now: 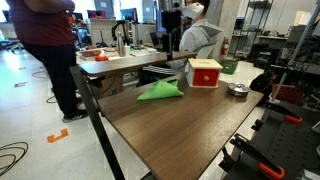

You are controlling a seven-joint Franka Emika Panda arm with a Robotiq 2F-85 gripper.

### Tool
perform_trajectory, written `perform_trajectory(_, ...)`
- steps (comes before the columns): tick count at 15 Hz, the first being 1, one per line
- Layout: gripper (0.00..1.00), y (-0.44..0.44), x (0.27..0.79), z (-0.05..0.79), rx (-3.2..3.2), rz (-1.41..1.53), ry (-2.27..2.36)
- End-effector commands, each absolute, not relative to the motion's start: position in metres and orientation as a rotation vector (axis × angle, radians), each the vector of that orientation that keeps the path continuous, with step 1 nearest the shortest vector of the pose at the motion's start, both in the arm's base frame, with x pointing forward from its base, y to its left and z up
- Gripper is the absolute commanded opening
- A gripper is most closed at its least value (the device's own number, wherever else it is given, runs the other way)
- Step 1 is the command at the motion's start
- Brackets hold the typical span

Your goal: Fold the green towel from bottom to top

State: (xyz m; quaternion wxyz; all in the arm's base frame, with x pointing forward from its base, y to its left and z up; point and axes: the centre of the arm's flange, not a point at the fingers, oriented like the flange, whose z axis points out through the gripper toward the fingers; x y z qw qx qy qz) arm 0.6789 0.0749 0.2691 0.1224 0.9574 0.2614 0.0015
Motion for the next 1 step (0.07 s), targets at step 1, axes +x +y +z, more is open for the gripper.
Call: perform_trajectory(1,1.0,0.0726,0.6677,0.2695,2.793,-0.014,0.769)
